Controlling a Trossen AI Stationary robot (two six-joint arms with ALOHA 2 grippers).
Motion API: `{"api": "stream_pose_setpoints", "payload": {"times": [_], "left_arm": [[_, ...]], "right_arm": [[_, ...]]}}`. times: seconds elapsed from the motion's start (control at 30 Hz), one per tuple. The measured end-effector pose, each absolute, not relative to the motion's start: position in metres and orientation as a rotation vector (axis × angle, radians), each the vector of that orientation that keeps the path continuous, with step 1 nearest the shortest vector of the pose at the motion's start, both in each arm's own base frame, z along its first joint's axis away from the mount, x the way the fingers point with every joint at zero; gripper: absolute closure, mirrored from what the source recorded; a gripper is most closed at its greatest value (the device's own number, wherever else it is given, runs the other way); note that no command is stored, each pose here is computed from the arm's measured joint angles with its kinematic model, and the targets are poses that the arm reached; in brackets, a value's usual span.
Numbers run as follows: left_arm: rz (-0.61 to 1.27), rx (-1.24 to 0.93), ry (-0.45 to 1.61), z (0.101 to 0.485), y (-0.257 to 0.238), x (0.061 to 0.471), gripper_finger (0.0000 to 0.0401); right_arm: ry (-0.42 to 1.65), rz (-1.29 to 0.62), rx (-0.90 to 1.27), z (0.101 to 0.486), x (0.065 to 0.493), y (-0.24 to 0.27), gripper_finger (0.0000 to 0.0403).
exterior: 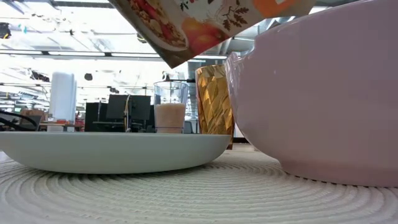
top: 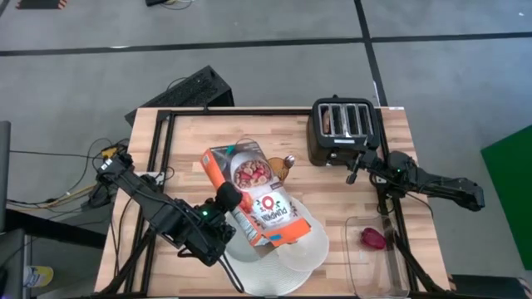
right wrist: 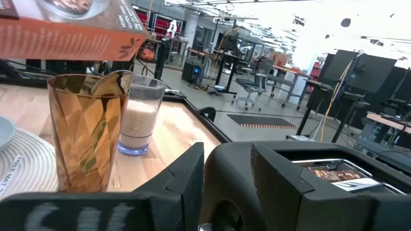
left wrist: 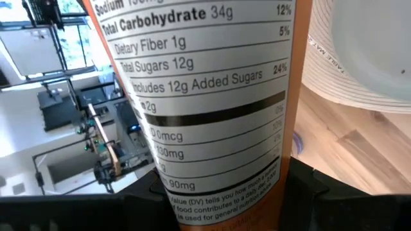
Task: Arrange a breakfast setting
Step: Pour the cereal from the cereal box into the white bowl
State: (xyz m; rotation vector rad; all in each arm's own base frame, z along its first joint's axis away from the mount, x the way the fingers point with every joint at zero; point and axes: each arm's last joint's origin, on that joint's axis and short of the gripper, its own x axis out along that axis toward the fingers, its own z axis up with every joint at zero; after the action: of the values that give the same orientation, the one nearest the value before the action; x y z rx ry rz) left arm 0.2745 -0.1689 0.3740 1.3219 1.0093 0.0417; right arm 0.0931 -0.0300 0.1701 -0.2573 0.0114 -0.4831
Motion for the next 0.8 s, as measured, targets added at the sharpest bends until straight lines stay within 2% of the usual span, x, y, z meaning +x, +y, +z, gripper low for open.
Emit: {"api": "stream_pose_setpoints", "payload": {"times": [0.8], "left_arm": [[0.016, 1.490, 0.989, 0.3703, -0.1759, 0.2822, 0.0250]], "right_arm": [[0.011, -0.483, -0.257, 0.1701, 0.0931, -0.0301, 0.0252]]}}
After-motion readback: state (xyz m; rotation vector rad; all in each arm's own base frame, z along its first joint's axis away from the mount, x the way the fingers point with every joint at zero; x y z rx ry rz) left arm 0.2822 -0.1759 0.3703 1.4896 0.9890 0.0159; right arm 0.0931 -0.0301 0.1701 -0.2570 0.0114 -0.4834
